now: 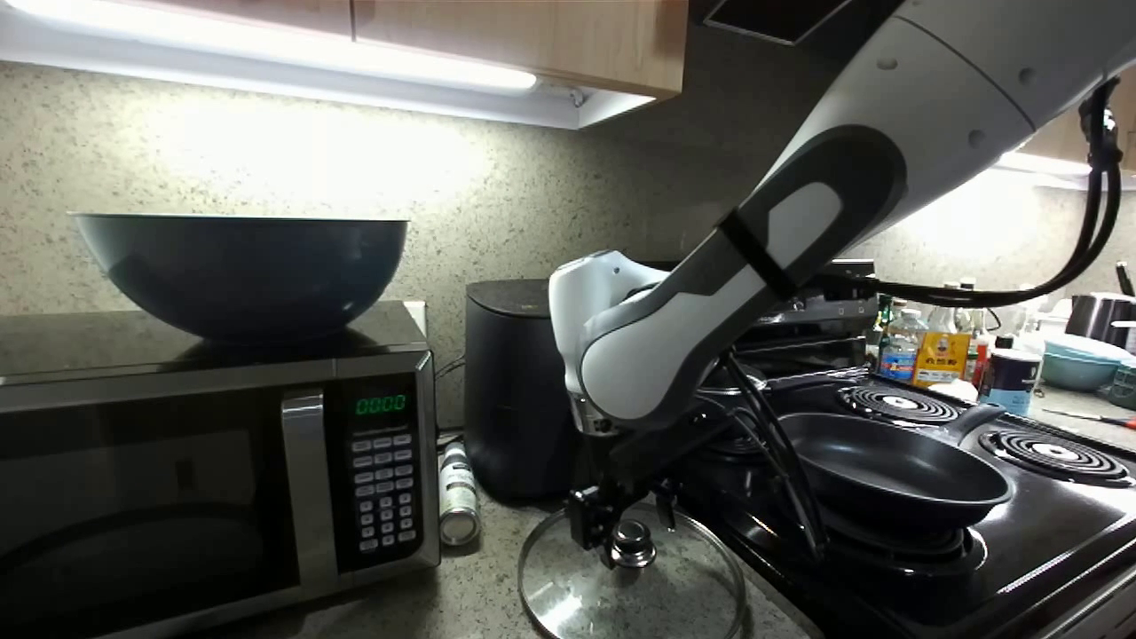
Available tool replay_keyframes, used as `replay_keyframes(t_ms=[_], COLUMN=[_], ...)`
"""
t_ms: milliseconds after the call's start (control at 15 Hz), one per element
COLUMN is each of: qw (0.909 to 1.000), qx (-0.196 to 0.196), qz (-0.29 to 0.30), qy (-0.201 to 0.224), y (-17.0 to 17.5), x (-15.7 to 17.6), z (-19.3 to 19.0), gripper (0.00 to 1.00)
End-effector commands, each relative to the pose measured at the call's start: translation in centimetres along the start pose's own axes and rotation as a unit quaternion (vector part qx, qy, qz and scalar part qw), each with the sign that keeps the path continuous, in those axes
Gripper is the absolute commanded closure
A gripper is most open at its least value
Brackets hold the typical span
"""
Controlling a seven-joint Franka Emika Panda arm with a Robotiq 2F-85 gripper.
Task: Place the glass lid on the black pan on the stove
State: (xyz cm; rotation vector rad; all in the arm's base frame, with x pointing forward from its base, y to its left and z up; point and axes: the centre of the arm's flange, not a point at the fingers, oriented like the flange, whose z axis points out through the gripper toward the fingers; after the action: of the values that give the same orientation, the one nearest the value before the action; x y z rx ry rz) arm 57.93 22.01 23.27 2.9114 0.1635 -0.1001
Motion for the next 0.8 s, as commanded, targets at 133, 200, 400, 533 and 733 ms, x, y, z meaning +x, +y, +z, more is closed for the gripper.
replay_keyframes(t_ms=[133,200,400,533,733], qw=[0.9998,0.9998,0.9997,0.9997,0.9997], qx=[0.011,0.012,0.013,0.012,0.012], qz=[-0.014,-0.016,-0.019,-0.019,-0.020], qy=[-0.004,-0.003,-0.002,-0.001,0.003], y=[-0.69,-0.81,-1.01,-1.01,-0.80], x=[-0.31,-0.34,-0.36,-0.37,-0.32], z=[0.51,0.48,0.40,0.43,0.21], gripper=[0.33,0.41,0.59,0.60,0.73])
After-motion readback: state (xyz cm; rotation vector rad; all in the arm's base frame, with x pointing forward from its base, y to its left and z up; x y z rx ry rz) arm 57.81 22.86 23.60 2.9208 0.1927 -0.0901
